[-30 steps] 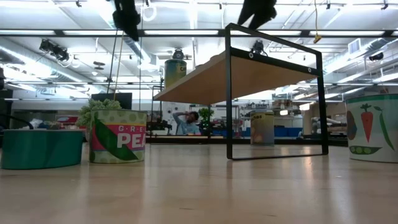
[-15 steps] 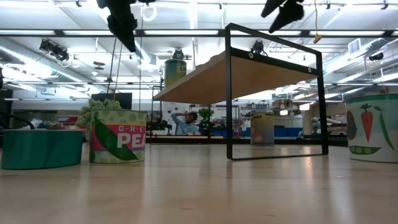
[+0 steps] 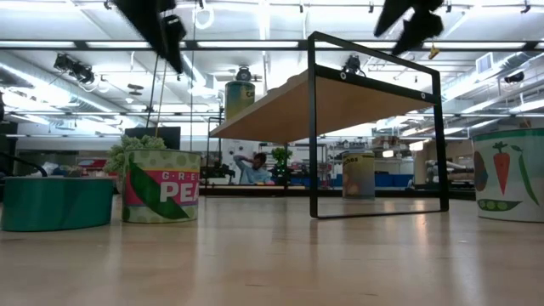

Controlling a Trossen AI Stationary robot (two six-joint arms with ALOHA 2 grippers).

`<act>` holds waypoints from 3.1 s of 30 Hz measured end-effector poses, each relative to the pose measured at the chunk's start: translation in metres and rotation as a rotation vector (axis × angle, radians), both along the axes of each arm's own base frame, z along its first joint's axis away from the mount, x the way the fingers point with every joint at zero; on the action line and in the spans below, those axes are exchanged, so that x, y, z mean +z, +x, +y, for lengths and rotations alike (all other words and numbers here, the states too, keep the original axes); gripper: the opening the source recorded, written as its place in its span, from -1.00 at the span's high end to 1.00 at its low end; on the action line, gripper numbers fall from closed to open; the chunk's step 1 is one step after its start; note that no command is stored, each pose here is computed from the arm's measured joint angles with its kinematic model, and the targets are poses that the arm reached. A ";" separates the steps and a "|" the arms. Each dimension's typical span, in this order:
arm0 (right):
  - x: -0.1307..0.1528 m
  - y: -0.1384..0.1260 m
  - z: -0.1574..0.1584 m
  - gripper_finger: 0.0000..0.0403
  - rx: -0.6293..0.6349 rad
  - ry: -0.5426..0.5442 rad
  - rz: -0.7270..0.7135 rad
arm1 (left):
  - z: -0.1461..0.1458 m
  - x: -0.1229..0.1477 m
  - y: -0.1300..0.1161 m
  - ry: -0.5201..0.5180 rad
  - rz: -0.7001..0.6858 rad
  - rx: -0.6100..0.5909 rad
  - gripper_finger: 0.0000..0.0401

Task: Pick and place cans onto a shelf
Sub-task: Put the canned mix vegetables on the shelf

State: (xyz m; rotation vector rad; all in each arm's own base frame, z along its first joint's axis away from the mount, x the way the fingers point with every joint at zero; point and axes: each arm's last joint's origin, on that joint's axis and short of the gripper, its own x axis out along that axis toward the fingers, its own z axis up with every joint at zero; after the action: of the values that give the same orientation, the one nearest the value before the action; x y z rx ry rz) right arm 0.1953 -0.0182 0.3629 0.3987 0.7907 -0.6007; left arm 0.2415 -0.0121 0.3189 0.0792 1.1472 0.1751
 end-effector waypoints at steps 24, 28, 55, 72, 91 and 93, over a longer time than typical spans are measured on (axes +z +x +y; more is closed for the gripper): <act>-0.048 -0.036 0.061 -0.84 -0.191 0.348 0.242 | 0.010 -0.003 -0.096 -0.091 -0.340 0.261 -0.88; -0.057 -0.038 0.078 -0.84 -0.187 0.351 0.212 | 0.012 -0.001 -0.096 -0.090 -0.359 0.276 -0.88; -0.146 -0.003 0.143 -0.85 -0.209 0.229 0.244 | 0.018 -0.001 -0.096 -0.100 -0.358 0.301 -0.88; -0.172 0.010 0.152 -0.86 -0.230 0.211 0.271 | 0.018 -0.001 -0.096 -0.096 -0.356 0.295 -0.88; -0.197 0.021 0.151 -0.75 -0.209 0.183 0.343 | 0.018 -0.001 -0.096 -0.102 -0.360 0.303 -0.88; -0.197 0.023 0.150 -0.68 -0.218 0.185 0.341 | 0.018 -0.001 -0.096 -0.102 -0.360 0.303 -0.88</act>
State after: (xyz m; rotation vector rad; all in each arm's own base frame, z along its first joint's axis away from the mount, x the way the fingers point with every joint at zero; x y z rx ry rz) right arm 0.2179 0.1313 0.1664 0.5654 1.1435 -0.8146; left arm 0.1458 0.0056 0.3177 -0.2107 0.8018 0.3833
